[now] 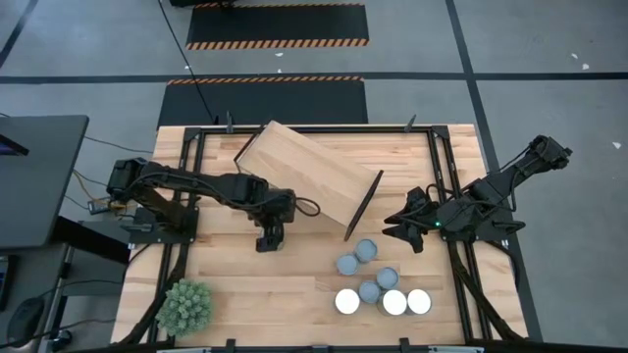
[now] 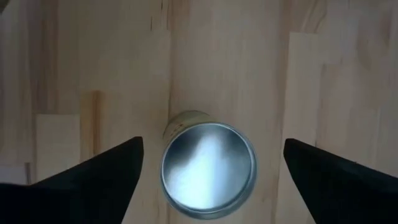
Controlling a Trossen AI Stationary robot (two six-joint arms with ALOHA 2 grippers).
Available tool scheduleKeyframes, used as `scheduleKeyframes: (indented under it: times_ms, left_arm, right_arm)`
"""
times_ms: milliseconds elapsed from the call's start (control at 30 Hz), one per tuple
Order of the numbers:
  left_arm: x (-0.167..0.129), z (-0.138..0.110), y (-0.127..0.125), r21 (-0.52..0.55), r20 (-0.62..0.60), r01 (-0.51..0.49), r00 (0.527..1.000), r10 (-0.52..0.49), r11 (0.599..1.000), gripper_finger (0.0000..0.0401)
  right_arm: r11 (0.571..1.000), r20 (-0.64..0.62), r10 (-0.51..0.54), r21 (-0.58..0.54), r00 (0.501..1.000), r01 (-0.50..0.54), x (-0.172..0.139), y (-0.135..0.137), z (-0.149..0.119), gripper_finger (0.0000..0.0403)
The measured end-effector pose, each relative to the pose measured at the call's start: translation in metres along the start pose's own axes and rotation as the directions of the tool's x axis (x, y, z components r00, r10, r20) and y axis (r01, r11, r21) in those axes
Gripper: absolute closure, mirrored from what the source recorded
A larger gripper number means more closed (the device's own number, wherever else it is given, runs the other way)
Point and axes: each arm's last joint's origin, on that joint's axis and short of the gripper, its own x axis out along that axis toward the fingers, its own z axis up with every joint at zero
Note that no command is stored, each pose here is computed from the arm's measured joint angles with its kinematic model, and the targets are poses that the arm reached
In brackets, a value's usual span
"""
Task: Pick and place cans onto a shelf
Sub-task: Put the canned orange on the shelf
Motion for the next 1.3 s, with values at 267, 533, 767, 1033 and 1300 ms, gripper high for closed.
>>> scheduleKeyframes:
  times_ms: [267,533,767,1033,1300]
  left_arm:
    - [0.001,-0.002,0.000,0.021,-0.020,-0.004,1.000,0.004,1.000,0.0003]
    - [0.002,-0.002,-0.004,0.070,-0.020,-0.022,1.000,0.023,0.997,0.0002]
    - [0.002,-0.002,-0.003,0.093,-0.016,-0.047,0.999,0.049,0.995,0.0002]
    - [0.003,-0.004,-0.008,0.142,-0.021,-0.066,0.997,0.070,0.988,0.0002]
    - [0.009,-0.005,-0.013,0.171,-0.048,-0.077,0.995,0.087,0.982,0.0003]
  right_arm:
    - [1.000,0.000,0.001,-0.004,1.000,-0.001,0.000,0.000,0.000,0.0184]
    - [1.000,0.003,-0.001,-0.004,1.000,0.001,0.000,0.000,0.000,0.0184]
    - [1.000,0.022,-0.012,-0.004,1.000,0.012,0.000,0.000,0.001,0.0184]
    - [1.000,0.022,-0.012,-0.003,1.000,0.012,0.000,0.000,0.001,0.0184]
    - [1.000,0.024,-0.010,-0.014,1.000,0.010,0.000,0.000,0.001,0.0184]
